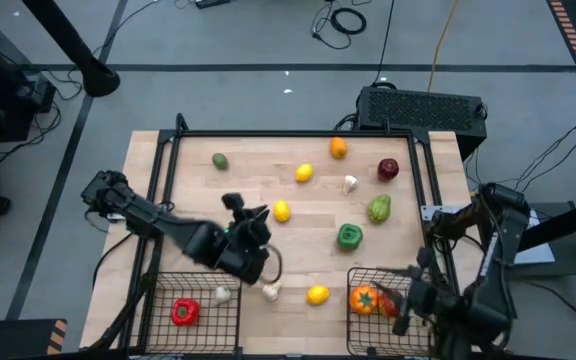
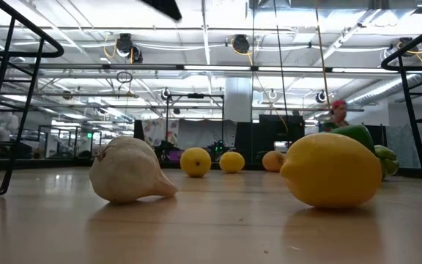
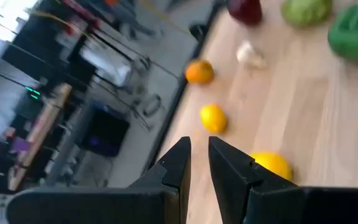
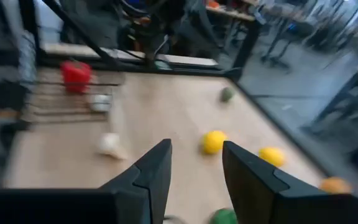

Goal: Sort produce into baskets
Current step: Put the green lime into the right black wire basket

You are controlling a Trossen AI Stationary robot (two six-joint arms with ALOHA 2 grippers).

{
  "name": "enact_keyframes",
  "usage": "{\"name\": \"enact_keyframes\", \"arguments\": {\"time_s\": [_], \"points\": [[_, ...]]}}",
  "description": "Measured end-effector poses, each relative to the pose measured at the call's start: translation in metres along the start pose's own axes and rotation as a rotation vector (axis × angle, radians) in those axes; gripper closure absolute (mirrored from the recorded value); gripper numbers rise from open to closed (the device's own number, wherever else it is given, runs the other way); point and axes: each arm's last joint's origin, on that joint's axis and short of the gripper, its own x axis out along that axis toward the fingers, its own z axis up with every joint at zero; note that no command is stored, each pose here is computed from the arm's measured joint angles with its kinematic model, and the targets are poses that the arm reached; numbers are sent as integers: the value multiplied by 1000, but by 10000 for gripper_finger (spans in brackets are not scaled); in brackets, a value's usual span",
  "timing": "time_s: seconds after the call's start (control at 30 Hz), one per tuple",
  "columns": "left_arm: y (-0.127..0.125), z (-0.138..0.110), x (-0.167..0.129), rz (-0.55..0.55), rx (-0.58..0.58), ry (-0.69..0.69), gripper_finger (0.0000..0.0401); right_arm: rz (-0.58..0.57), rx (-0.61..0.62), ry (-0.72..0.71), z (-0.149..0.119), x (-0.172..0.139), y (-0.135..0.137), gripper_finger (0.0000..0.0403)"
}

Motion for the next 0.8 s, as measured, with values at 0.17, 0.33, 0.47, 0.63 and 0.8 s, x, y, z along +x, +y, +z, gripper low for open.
{"name": "enact_keyframes", "arguments": {"time_s": [0.17, 0.33, 0.47, 0.63, 0.8], "points": [[35, -2, 55, -134, 3, 187, 336, -127, -188, 13, 9, 34, -10, 268], [83, -21, 117, -351, -26, 376, 336, -244, -300, 98, 8, 70, -21, 268], [126, -47, 154, -512, -105, 481, 325, -287, -404, 260, -1, 99, -32, 268], [178, -93, 172, -524, -130, 717, 272, -314, -483, 392, -15, 127, -42, 268], [204, -127, 186, -611, 86, 728, 193, -310, -539, 431, -18, 153, -46, 268]]}}
